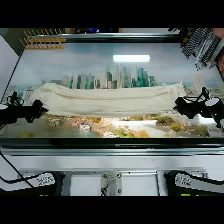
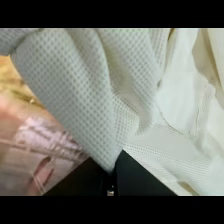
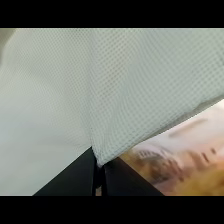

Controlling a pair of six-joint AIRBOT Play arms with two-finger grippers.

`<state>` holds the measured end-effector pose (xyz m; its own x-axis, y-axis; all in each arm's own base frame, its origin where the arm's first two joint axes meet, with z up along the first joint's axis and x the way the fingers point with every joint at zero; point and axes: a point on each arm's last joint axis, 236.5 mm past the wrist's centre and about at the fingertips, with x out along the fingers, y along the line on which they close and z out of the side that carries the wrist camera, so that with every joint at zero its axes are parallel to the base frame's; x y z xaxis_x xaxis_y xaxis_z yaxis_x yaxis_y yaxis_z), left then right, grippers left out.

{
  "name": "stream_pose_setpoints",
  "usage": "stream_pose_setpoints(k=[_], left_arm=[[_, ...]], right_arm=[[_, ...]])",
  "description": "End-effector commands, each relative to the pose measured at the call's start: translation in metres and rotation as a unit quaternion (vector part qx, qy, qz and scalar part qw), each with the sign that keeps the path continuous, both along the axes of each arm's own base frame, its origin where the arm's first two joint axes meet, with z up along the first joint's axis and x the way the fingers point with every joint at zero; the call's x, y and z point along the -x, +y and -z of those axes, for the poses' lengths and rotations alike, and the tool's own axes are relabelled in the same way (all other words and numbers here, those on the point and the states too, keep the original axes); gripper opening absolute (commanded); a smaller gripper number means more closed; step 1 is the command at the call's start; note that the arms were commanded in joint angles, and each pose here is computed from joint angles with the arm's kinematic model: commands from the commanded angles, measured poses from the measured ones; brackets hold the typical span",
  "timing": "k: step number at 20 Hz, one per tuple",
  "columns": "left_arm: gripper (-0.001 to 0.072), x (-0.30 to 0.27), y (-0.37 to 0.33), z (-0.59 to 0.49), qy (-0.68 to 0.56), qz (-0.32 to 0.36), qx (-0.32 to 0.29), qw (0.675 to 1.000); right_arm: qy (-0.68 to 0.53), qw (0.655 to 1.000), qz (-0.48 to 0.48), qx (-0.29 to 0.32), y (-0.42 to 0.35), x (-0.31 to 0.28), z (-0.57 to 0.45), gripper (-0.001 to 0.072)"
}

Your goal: Fold the clothes and pants, and hang the long-sleeved shirts on hangers.

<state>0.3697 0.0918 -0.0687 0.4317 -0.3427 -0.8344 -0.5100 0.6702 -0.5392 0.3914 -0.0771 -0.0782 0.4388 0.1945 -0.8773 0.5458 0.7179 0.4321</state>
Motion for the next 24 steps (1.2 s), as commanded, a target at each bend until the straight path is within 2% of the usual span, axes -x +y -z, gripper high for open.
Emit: stream_pose_setpoints(k=[1, 5, 9, 12, 13, 14, 15, 16, 19, 22, 23, 24], left_arm=[[0.0018, 0.059, 0.007, 0.011, 0.042, 0.027, -0.039, 0.998], [0.0018, 0.1, -0.013, 0.012, 0.051, 0.069, -0.04, 0.996], [0.0018, 0.118, -0.017, 0.01, 0.043, 0.052, -0.049, 0.996], [0.0018, 0.116, -0.017, -0.002, 0.03, 0.054, -0.059, 0.996], [0.0131, 0.114, -0.016, -0.01, 0.025, 0.059, -0.061, 0.996], [0.0482, 0.11, -0.014, -0.02, 0.017, 0.061, -0.064, 0.996], [0.0644, 0.103, -0.01, -0.034, 0.008, 0.057, -0.069, 0.996], [0.0609, 0.098, -0.007, -0.049, -0.003, 0.059, -0.076, 0.995], [0.0607, 0.082, -0.013, -0.101, -0.044, 0.075, -0.095, 0.992], [0.0606, 0.066, -0.045, -0.135, -0.081, 0.104, -0.109, 0.985], [0.0539, 0.061, -0.063, -0.141, -0.091, 0.116, -0.106, 0.983], [0.0204, 0.058, -0.082, -0.144, -0.097, 0.134, -0.102, 0.981]], right_arm=[[0.085, 0.993, -0.051, 0.063, -0.01, 0.061, 0.003, 0.0026], [0.105, 0.99, -0.064, 0.07, 0.004, 0.109, 0.004, 0.0026], [0.132, 0.987, -0.071, 0.054, 0.022, 0.147, 0.013, 0.0027], [0.138, 0.987, -0.073, 0.049, 0.024, 0.151, 0.013, 0.0038], [0.137, 0.987, -0.073, 0.05, 0.023, 0.149, 0.011, 0.0058], [0.136, 0.987, -0.073, 0.049, 0.022, 0.147, 0.005, 0.0348], [0.136, 0.987, -0.079, 0.046, 0.02, 0.145, -0.004, 0.0715], [0.134, 0.985, -0.096, 0.046, 0.016, 0.143, -0.017, 0.0712], [0.107, 0.987, -0.099, 0.065, -0.021, 0.131, -0.068, 0.0712], [0.079, 0.991, -0.055, 0.091, -0.082, 0.12, -0.096, 0.0712], [0.081, 0.992, -0.052, 0.087, -0.098, 0.118, -0.093, 0.0712], [0.089, 0.992, -0.051, 0.072, -0.112, 0.118, -0.083, 0.0712]])
